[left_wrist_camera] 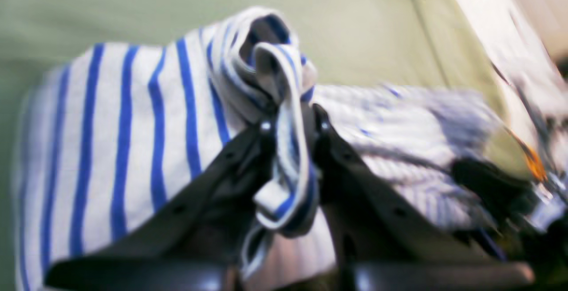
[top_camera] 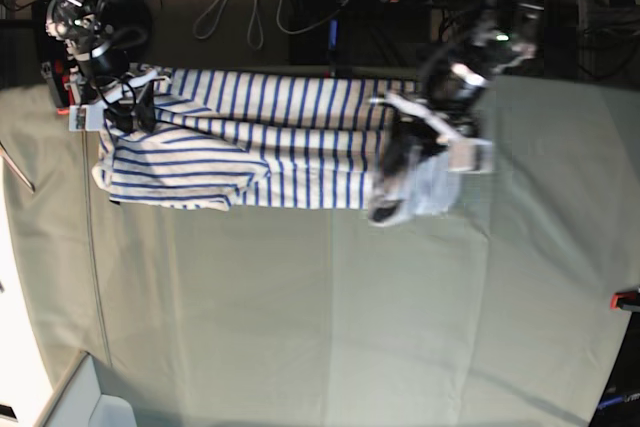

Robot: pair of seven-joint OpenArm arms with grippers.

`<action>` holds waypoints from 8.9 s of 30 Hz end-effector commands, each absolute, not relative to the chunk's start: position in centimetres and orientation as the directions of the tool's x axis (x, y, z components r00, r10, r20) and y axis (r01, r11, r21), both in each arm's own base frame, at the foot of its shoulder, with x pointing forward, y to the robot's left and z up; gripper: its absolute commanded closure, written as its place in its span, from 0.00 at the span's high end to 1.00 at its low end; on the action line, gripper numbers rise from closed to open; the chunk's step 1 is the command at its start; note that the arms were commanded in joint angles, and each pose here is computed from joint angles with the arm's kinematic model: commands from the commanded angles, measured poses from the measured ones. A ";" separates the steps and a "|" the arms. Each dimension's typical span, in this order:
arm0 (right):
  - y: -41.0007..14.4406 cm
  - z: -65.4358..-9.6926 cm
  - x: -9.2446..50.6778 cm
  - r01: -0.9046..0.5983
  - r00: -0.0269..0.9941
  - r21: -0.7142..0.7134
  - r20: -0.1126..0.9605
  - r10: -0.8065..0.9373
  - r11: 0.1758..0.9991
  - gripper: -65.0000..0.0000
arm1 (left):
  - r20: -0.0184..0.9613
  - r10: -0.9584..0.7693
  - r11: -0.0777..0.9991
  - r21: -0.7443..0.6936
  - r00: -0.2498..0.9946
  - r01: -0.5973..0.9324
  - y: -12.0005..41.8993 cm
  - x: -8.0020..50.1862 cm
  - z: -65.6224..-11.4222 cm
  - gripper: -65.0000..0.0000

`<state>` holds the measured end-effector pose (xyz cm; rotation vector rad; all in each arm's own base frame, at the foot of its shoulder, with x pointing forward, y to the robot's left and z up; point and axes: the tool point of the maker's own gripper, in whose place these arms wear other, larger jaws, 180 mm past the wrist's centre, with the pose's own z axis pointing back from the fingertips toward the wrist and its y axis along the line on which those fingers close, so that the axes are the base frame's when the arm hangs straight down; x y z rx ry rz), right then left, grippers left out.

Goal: Layout the t-shirt on the table in an organized manner, then fold the t-shirt properly
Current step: 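Grasp the strip's middle with the left gripper and fold it toward the right gripper, then release the shirt and raise the left gripper away, then lift the strip end with the right gripper and fold it over the stack, then press and tuck the folded end onto the stack with the right gripper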

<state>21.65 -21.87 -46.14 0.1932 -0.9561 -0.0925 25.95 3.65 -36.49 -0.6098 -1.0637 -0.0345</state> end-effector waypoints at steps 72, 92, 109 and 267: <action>-23.9 -47.6 23.3 0.033 0.607 0.226 0.770 -0.199 0.974 0.00 | 0.828 0.375 0.879 -0.461 0.416 0.124 11.8 27.5 -36.4 0.80; -24.5 -46.8 22.7 0.029 0.598 0.195 0.783 -0.174 0.980 0.00 | 0.828 -0.076 0.505 -0.449 0.556 0.737 -14.9 20.7 -39.1 0.80; -22.3 -41.2 23.6 -0.024 0.487 0.133 0.867 -0.104 0.991 0.00 | 0.886 0.070 0.839 -0.301 0.459 0.454 7.2 26.3 -35.6 0.80; 11.3 -37.0 33.1 -0.811 0.289 0.081 0.916 0.277 0.579 0.07 | 0.855 0.364 0.931 -0.340 0.369 -0.131 26.8 23.9 -36.1 0.80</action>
